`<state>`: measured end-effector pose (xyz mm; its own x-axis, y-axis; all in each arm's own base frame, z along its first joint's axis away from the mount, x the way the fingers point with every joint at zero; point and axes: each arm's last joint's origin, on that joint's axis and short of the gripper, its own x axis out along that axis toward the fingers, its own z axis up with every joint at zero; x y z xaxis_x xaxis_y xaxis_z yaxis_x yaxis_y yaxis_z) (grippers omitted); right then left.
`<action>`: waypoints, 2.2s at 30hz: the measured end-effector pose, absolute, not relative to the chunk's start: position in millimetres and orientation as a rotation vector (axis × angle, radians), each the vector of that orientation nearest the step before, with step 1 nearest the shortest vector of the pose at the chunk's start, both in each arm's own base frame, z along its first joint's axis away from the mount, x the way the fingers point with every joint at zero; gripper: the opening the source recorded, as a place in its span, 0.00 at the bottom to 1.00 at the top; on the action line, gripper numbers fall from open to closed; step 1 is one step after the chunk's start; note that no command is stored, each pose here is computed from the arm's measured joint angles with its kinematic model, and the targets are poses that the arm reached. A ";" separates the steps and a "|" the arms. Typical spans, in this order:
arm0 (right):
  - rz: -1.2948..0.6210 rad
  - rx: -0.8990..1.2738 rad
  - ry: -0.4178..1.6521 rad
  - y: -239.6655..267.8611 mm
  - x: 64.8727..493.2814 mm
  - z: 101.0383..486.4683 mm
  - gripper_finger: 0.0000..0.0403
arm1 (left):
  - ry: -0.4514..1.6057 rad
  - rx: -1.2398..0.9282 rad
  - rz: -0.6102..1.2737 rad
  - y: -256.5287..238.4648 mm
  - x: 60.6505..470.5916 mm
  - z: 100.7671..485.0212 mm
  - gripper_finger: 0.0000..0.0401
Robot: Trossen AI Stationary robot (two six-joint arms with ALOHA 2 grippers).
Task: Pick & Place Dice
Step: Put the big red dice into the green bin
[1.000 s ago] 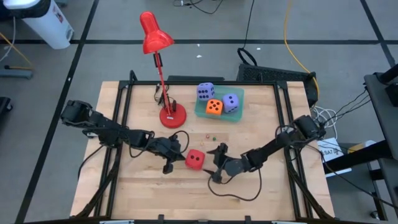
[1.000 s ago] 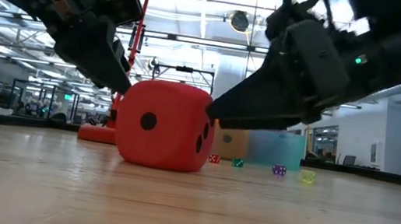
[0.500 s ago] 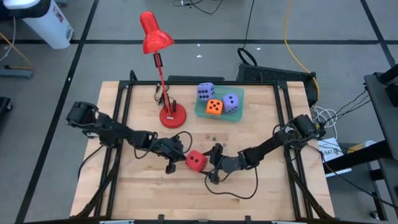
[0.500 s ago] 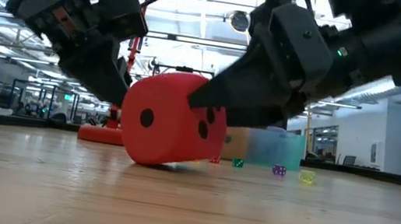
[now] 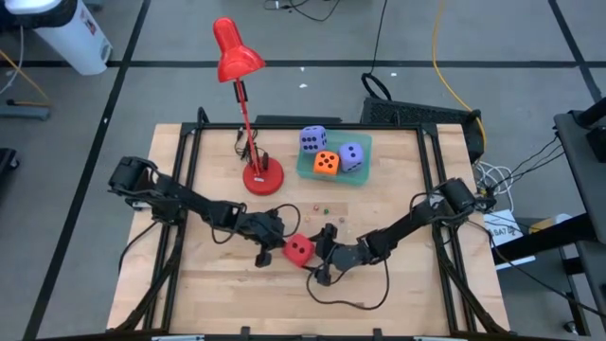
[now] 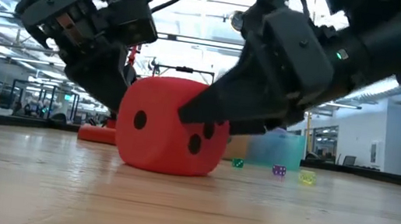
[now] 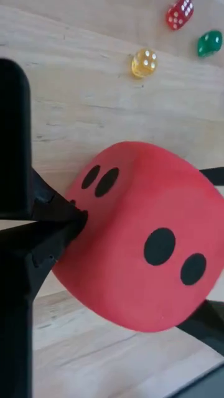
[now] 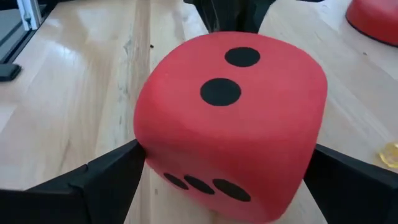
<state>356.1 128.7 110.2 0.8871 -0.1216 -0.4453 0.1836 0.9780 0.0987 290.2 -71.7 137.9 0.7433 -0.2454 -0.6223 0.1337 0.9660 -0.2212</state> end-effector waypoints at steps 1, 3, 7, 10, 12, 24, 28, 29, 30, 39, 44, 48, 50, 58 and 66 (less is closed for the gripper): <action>-0.161 0.135 0.462 129.6 359.7 105.5 0.99 | 0.734 -0.155 -0.213 -72.2 291.4 139.5 0.02; -0.173 0.127 0.455 131.0 365.4 101.2 0.99 | 0.783 -0.137 -0.215 -72.5 292.0 141.7 0.02; -0.195 0.113 0.450 129.8 366.2 100.5 0.99 | 0.792 -0.129 -0.213 -72.6 293.0 142.9 0.01; -0.189 0.096 0.437 129.9 367.1 101.3 0.99 | 0.794 -0.120 -0.218 -72.6 292.9 142.6 0.02; -0.190 0.088 0.434 129.9 367.2 101.3 0.99 | 0.796 -0.117 -0.218 -72.5 292.7 142.5 0.01; -0.275 -0.070 0.383 116.7 364.9 144.6 0.94 | 0.872 0.031 -0.153 -62.5 300.3 150.3 0.01; -0.334 -0.048 0.328 106.8 365.0 168.4 0.94 | 0.863 0.051 -0.091 -51.5 313.0 166.5 0.01; -0.344 -0.047 0.324 104.7 364.7 171.7 0.94 | 0.853 0.055 -0.085 -48.1 315.9 170.4 0.01; -0.356 -0.047 0.319 102.3 364.1 175.0 0.94 | 0.854 0.060 -0.078 -44.6 317.4 173.6 0.01; -0.492 -0.089 0.381 67.6 351.4 204.5 0.94 | 0.804 0.113 0.046 -5.6 335.3 203.7 0.01; -0.564 -0.140 0.414 41.8 341.7 223.6 0.94 | 0.743 0.142 0.106 23.8 345.7 226.9 0.01; -0.603 -0.172 0.425 15.6 335.6 238.3 0.94 | 0.701 0.154 0.159 47.3 351.3 249.7 0.02; -0.583 -0.152 0.435 0.3 334.8 241.0 0.94 | 0.708 0.160 0.171 56.6 350.8 255.1 0.02; -0.488 -0.064 0.467 -56.2 331.7 239.7 0.94 | 0.724 0.149 0.171 96.7 343.2 266.8 0.02; -0.449 0.002 0.458 -103.3 323.4 238.0 0.94 | 0.533 0.099 0.037 133.3 336.5 285.1 0.01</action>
